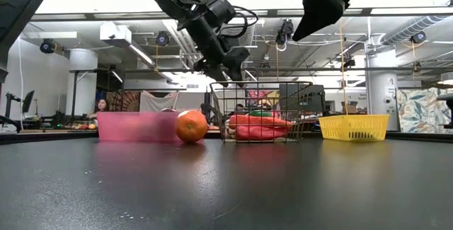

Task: Sort produce into baskets
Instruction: Put the small green chili pepper into the yellow bin

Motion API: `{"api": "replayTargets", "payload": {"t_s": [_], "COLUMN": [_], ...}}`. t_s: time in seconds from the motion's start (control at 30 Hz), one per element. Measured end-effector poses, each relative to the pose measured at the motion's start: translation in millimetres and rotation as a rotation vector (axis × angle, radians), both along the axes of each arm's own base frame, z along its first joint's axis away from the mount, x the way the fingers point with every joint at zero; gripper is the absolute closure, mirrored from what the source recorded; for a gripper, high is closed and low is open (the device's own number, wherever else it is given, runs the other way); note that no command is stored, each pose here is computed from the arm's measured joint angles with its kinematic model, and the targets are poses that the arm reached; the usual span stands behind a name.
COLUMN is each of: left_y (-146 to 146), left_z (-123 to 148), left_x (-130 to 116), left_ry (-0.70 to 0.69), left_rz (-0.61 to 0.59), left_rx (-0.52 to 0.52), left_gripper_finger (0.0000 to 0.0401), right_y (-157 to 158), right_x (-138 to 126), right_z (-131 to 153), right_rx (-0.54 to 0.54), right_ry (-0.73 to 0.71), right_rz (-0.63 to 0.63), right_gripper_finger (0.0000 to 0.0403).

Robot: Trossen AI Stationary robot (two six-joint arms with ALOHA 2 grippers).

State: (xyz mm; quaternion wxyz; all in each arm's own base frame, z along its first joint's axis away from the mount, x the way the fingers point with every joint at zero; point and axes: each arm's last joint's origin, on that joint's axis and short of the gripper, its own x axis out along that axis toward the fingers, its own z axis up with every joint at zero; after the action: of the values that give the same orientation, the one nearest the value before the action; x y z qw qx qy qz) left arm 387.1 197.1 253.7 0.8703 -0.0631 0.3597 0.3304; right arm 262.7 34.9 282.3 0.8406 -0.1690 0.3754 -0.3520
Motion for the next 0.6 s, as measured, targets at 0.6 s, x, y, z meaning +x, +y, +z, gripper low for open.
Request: {"api": "replayTargets", "payload": {"t_s": [0.6], "left_y": [-127.6], "left_z": [76.5], "left_x": [-31.1], "left_ry": [-0.023], "left_rz": [-0.239], "left_rx": [0.088], "left_gripper_finger": [0.0099], "right_y": [19.5], "right_x": [-1.2], "right_z": [-6.1], "right_rx": [0.547], "right_ry": [0.03], "right_rz": [0.209], "right_gripper_finger": [0.0046]}}
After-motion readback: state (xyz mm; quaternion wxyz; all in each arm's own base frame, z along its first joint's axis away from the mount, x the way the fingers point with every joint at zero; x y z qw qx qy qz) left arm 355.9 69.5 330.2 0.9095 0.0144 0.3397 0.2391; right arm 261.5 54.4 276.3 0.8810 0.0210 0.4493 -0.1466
